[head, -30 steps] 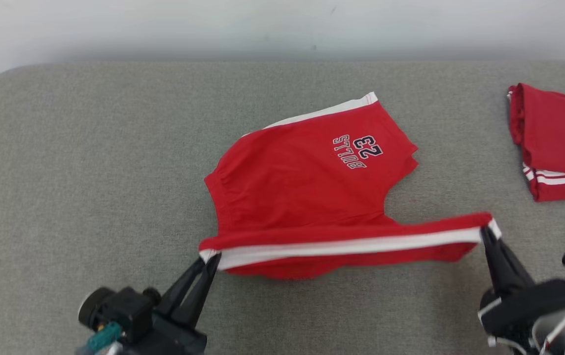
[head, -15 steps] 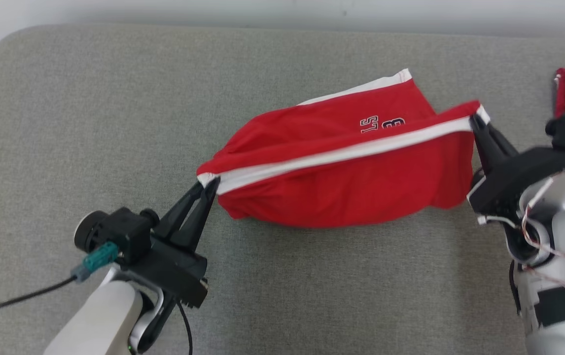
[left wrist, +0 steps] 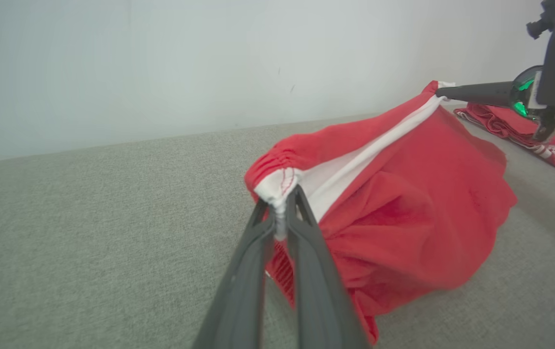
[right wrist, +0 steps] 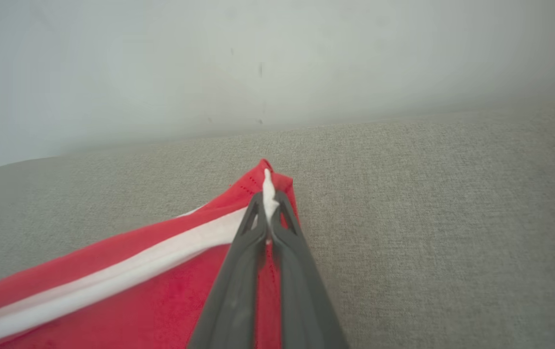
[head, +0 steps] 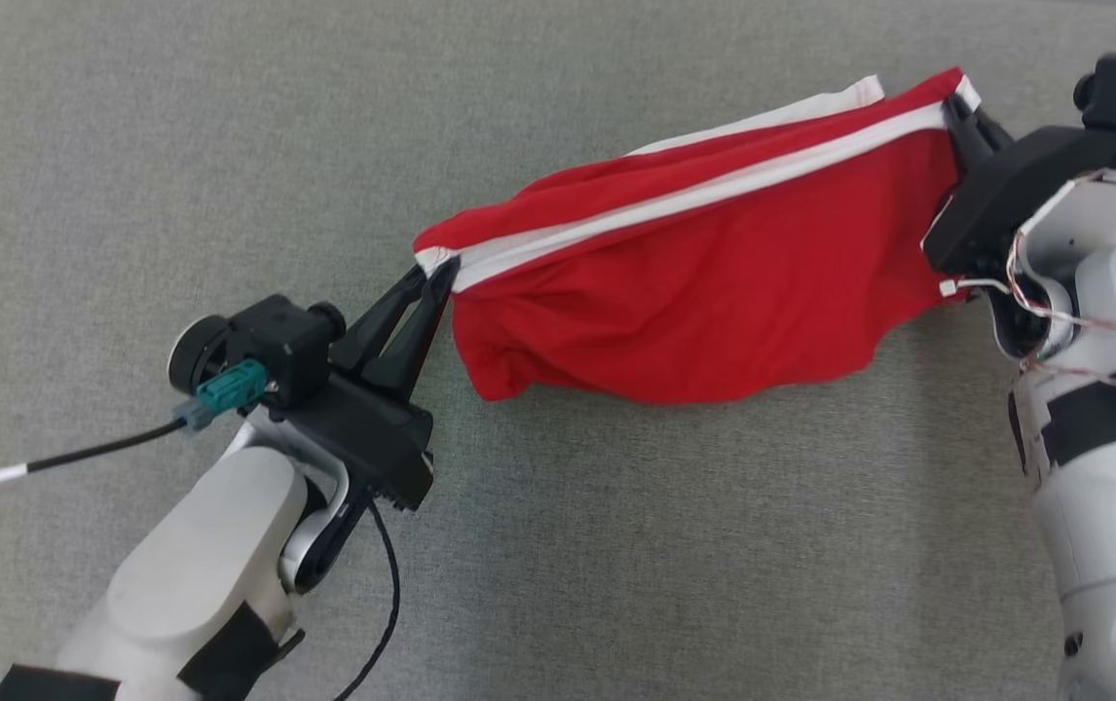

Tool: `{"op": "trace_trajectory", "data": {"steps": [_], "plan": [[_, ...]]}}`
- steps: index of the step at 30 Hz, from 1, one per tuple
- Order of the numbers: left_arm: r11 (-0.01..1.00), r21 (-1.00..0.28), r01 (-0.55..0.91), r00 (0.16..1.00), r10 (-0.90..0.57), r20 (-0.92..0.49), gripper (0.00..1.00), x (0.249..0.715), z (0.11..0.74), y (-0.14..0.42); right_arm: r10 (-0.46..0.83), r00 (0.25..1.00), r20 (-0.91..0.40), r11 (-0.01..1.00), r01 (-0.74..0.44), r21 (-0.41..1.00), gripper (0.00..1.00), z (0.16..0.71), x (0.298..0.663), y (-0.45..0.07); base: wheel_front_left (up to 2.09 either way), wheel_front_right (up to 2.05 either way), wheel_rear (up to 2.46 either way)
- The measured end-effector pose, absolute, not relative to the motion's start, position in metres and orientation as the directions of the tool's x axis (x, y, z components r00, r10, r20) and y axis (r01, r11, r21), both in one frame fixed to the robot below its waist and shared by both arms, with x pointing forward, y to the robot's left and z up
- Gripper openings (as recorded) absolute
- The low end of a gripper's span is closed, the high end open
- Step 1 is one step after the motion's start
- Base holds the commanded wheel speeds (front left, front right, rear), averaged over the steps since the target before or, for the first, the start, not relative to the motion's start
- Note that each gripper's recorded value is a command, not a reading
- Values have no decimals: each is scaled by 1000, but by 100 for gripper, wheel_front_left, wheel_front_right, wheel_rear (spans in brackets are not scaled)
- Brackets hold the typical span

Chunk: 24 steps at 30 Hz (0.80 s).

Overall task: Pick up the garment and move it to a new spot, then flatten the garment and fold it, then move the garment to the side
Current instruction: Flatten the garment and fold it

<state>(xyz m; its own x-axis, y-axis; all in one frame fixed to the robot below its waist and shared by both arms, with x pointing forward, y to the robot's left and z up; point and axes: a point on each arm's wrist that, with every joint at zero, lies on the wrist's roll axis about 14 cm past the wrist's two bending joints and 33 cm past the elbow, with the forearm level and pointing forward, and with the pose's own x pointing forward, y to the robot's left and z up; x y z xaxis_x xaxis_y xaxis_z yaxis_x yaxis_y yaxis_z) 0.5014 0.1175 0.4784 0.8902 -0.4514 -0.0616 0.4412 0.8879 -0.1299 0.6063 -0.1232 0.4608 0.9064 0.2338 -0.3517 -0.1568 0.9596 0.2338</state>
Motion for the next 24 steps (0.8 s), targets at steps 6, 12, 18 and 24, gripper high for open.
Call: {"op": "trace_trajectory", "data": {"steps": [6,12,18,24], "plan": [[894,-132,428,894,-440,-83,0,511,471,121,231,904,-360,959,-150,239,0,449,625,-111,0,0,0],[899,-121,420,898,-431,-92,100,515,468,123,232,901,-367,962,-156,225,100,441,628,-102,0,0,0],[902,-125,414,904,-424,-62,100,511,479,123,212,909,-360,967,-143,209,100,447,622,-112,0,0,0],[921,-127,368,929,-371,6,100,499,499,138,197,914,-354,975,-145,169,100,451,607,-125,0,0,0]]}}
